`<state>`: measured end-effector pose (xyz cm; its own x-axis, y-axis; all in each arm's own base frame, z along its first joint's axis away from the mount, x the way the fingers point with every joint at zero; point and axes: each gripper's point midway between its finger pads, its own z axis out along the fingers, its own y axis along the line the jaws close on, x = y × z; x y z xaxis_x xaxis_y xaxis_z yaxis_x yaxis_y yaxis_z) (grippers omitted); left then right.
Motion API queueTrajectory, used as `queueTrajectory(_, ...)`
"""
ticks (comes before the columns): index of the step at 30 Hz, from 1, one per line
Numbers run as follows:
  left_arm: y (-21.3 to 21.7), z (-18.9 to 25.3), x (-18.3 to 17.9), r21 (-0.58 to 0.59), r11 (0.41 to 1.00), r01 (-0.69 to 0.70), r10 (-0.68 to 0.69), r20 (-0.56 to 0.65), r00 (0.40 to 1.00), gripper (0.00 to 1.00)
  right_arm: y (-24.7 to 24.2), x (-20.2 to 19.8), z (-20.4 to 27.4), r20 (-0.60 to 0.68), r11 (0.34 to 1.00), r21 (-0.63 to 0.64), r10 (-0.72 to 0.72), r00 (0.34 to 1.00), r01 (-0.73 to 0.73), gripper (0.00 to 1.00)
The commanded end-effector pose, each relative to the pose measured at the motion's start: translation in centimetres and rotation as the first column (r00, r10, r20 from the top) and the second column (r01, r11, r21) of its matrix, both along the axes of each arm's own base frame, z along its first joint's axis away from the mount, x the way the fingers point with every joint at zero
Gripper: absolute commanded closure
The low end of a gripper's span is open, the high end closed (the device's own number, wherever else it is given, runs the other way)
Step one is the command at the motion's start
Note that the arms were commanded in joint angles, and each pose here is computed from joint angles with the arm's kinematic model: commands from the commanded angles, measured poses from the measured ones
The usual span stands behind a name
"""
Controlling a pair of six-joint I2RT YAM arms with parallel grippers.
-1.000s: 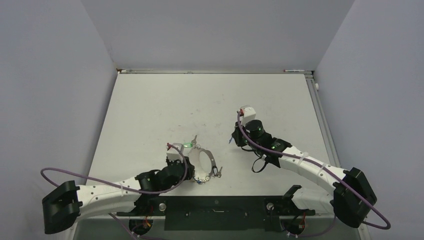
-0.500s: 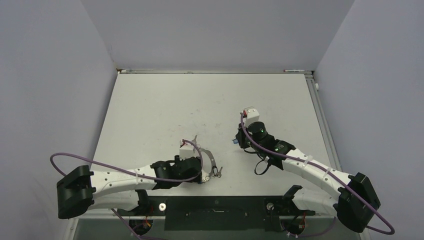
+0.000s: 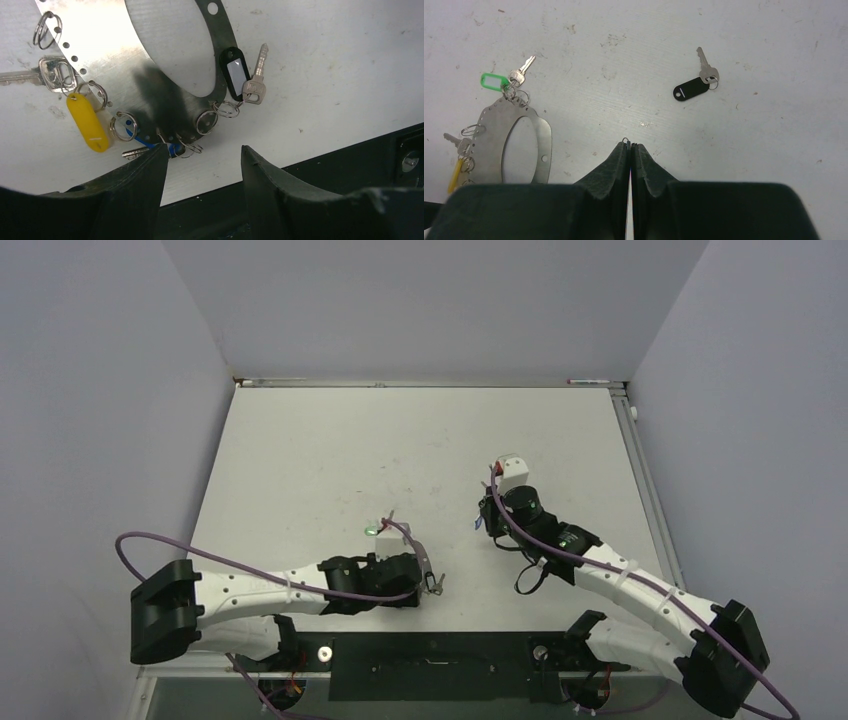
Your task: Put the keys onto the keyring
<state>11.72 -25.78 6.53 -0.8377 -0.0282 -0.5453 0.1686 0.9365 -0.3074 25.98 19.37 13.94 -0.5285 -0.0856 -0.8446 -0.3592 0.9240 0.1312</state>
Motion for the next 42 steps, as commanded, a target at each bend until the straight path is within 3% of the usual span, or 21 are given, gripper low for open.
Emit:
queueTrajectory(1, -1.6, 0.9, -0.4, -0.068, 0.993, -0.095, 0.091, -0.063, 0.994, 0.48, -0.9, 0.2, 1.2, 0.047, 1.0, 0.005, -0.03, 0.998, 0.03, 0.95)
queueTrajectory(5, -2.0, 0.4, -0.7, -0.054, 0.988, -0.142, 0.138, -0.074, 0.988, 0.5, -0.9, 0.1, 1.6, 0.057, 1.0, 0.017, -0.026, 0.998, 0.025, 0.95)
queueTrajectory(17, -1.6, -1.4, -1.2, 0.133, 0.974, -0.184, 0.188, -0.016, 0.982, 0.67, -0.9, -0.4, 2.0, 0.068, 0.999, 0.041, -0.011, 0.998, 0.008, 0.95)
queueTrajectory(30, 1.0, -3.0, -1.0, 0.241, 0.947, -0.212, 0.21, 0.034, 0.977, 0.63, -0.7, -0.5, 2.0, 0.064, 0.999, 0.044, 0.002, 0.998, -0.005, 0.95)
queueTrajectory(34, 0.2, -4.0, -0.6, 0.191, 0.966, -0.176, 0.171, 0.039, 0.984, 0.64, -0.7, -0.5, 2.0, 0.065, 0.999, 0.043, 0.0, 0.998, -0.003, 0.95)
queueTrajectory(42, 0.0, -4.7, 0.0, 0.2, 0.965, -0.169, 0.163, 0.046, 0.986, 0.66, -0.7, -0.4, 1.8, 0.06, 0.999, 0.036, -0.002, 0.998, 0.0, 0.95)
